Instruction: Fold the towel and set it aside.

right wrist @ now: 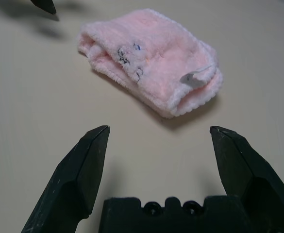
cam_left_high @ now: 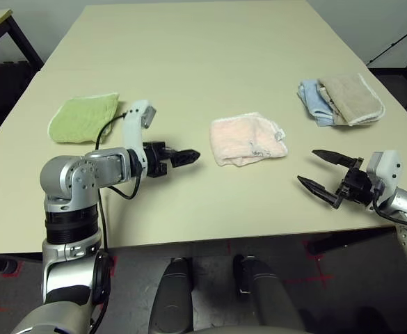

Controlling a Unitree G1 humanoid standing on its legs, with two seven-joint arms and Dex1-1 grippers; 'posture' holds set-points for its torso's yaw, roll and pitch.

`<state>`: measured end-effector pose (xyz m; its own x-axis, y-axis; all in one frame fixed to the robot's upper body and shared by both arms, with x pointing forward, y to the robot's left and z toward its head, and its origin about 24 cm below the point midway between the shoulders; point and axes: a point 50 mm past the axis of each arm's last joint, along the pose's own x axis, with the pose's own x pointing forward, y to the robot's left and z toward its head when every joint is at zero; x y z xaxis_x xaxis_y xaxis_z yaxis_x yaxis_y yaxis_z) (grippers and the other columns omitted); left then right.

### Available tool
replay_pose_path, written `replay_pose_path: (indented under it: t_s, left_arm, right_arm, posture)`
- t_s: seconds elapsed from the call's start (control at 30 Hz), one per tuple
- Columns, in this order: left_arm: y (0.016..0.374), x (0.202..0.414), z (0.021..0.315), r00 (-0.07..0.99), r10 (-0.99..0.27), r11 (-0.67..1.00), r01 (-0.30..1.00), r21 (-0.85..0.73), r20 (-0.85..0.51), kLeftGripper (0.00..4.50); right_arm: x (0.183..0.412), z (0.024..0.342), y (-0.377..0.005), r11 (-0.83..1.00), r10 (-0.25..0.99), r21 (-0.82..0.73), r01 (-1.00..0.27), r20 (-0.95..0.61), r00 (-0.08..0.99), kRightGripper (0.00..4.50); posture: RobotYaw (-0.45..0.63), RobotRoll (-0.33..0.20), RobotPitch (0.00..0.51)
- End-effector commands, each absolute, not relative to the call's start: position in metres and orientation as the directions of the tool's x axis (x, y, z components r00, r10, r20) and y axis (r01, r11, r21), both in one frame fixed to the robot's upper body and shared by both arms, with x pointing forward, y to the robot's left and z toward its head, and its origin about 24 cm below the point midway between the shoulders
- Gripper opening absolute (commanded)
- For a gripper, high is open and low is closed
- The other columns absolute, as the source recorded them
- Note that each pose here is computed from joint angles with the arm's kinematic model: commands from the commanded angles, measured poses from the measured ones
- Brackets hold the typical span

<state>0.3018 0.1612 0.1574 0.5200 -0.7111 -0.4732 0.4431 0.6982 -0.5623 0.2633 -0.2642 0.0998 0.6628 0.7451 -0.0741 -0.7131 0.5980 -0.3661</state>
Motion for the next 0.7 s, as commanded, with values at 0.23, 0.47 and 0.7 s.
replay_pose_path:
  t_s: [0.23, 0.47, 0.7]
  left_arm:
    - [0.121, 0.322, 0.158, 0.471, -0.740, 0.660, 0.376, -0.650, -0.480, 4.50]
    - [0.110, 0.328, 0.160, 0.459, -0.743, 0.660, 0.381, -0.648, -0.487, 4.50]
    - [0.121, 0.326, 0.157, 0.452, -0.733, 0.671, 0.359, -0.649, -0.508, 4.50]
  right_arm:
    - [0.261, 0.107, -0.264, 0.643, 0.731, -0.302, -0.704, -0.030, 0.681, 4.48]
    - [0.256, 0.109, -0.261, 0.659, 0.736, -0.198, -0.726, -0.034, 0.677, 4.48]
    - [0.249, 0.108, -0.262, 0.644, 0.747, -0.178, -0.744, -0.062, 0.662, 4.48]
  posture:
    - [0.12, 0.000, 0.171]
    - [0.11, 0.000, 0.175]
    - [0.11, 0.000, 0.180]
